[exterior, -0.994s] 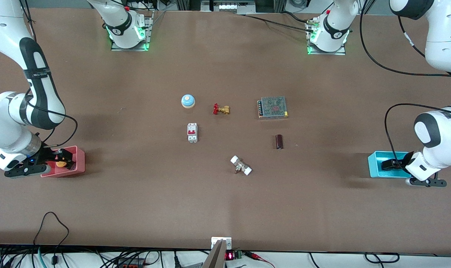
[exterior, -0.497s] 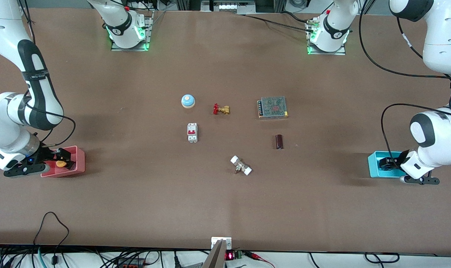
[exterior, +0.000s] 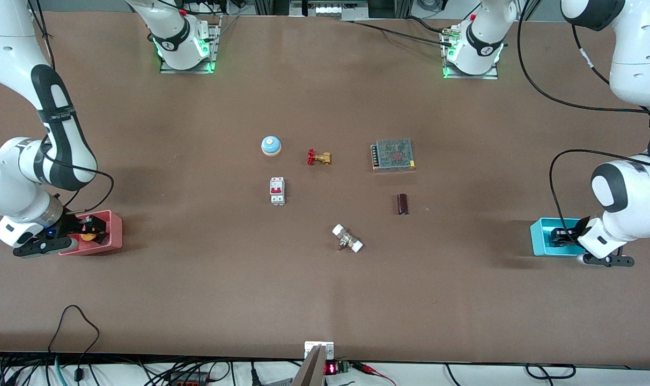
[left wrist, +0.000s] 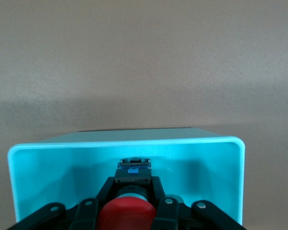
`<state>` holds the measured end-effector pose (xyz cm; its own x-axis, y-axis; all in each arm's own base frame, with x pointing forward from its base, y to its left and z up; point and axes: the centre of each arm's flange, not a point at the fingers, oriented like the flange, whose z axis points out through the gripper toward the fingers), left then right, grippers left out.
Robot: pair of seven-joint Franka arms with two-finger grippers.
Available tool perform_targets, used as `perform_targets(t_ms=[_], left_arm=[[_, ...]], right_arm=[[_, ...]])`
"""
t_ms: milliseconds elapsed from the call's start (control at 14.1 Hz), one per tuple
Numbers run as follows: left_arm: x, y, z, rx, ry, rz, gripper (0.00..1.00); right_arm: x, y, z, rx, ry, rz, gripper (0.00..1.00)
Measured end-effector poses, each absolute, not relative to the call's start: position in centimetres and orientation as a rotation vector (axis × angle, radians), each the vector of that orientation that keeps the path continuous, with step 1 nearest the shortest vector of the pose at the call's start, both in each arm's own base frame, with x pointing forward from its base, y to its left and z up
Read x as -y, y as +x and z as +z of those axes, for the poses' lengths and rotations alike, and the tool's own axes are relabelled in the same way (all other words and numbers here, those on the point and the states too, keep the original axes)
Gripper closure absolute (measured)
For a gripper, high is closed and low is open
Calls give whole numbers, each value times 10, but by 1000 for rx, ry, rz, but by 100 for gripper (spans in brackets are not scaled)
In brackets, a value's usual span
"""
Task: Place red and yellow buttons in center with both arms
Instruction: 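Grasp the yellow button with the right gripper while the left gripper grasps the red button, then lift the yellow button with the right gripper while the left gripper lifts the red button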
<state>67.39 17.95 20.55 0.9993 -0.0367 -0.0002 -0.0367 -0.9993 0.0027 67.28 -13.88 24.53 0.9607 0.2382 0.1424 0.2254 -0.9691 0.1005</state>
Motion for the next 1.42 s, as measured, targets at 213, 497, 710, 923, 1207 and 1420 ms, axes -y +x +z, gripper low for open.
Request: perform_targets(t_ms=[213, 497, 710, 923, 1207, 1420], left_arm=[[-178, 679, 227, 63, 3140, 17, 66], [-170, 682, 307, 80, 3104, -133, 66], [-142, 677, 349, 52, 3078, -254, 66], [-75, 678, 359, -13, 3070, -334, 66], [7, 674, 340, -70, 3086, -392, 66], [30, 663, 299, -76, 3096, -365, 66]], right_arm=[[143, 671, 241, -366, 3028, 227, 0], [144, 671, 237, -371, 3029, 221, 3], [144, 671, 237, -373, 3028, 221, 17], [144, 670, 235, -375, 3030, 216, 29], [144, 670, 231, -377, 3032, 210, 35], [143, 670, 231, -378, 3032, 210, 43]])
